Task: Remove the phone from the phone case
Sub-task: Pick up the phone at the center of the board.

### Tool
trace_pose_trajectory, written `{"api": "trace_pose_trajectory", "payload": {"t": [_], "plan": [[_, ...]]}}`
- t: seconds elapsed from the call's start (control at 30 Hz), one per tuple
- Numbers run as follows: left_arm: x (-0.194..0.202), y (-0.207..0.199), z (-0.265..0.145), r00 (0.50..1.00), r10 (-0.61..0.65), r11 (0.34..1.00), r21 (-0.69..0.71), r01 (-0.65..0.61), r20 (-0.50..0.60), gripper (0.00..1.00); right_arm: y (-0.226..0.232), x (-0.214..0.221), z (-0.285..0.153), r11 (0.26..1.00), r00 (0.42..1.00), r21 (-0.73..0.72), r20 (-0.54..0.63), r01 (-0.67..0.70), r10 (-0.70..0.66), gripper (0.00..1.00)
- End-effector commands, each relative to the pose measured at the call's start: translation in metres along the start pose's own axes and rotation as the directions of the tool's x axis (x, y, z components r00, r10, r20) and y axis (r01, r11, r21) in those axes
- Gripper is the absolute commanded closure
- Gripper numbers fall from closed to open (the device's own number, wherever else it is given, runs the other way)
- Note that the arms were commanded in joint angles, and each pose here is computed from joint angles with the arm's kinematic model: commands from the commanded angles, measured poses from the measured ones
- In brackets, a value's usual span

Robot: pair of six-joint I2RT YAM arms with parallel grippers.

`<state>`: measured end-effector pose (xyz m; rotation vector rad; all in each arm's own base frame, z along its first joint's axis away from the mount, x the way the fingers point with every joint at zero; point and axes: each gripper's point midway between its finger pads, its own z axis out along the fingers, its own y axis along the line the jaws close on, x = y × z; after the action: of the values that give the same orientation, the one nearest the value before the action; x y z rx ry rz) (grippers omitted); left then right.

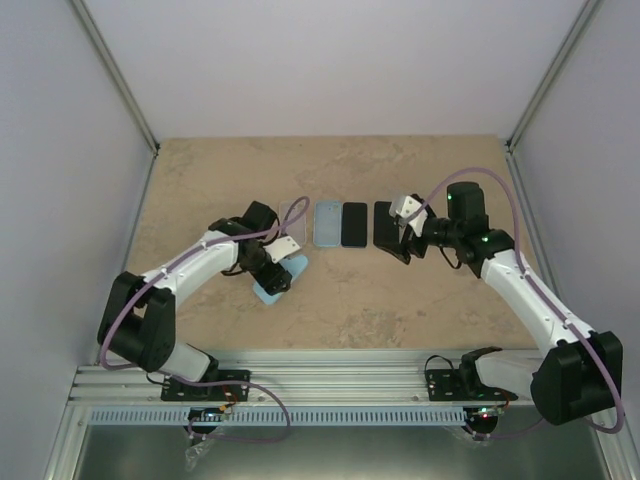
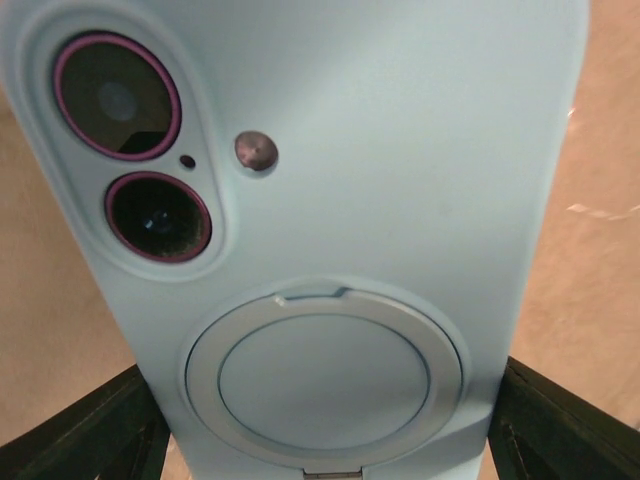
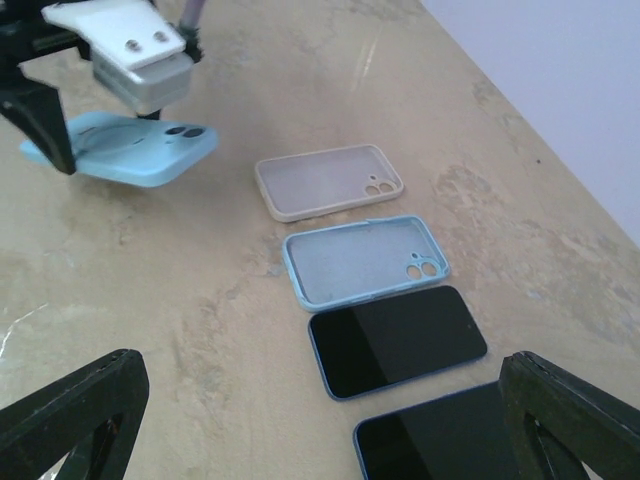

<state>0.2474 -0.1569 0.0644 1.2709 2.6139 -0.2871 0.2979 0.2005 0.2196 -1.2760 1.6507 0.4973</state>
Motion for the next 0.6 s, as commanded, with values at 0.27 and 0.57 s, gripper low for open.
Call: {"api": "trace_pose_trajectory", "payload": {"t": [0.27,0.57], "plan": [[-0.05,-0.063,-0.057,0.942,0.125,0.939,0.27,-0.214,0.313,0.64,0.033,-0.038,-0.034,0.932,0.946,-0.166,0.077,0.323,-0.315,0.02],[-0.053,-0.106,-0.09,0.896,0.173,0.836,0.421,-0.352,0.408,0.65,0.062,-0.058,-0.046,0.735,0.746,-0.131,0.162,0.665,-0.646,0.08]]}}
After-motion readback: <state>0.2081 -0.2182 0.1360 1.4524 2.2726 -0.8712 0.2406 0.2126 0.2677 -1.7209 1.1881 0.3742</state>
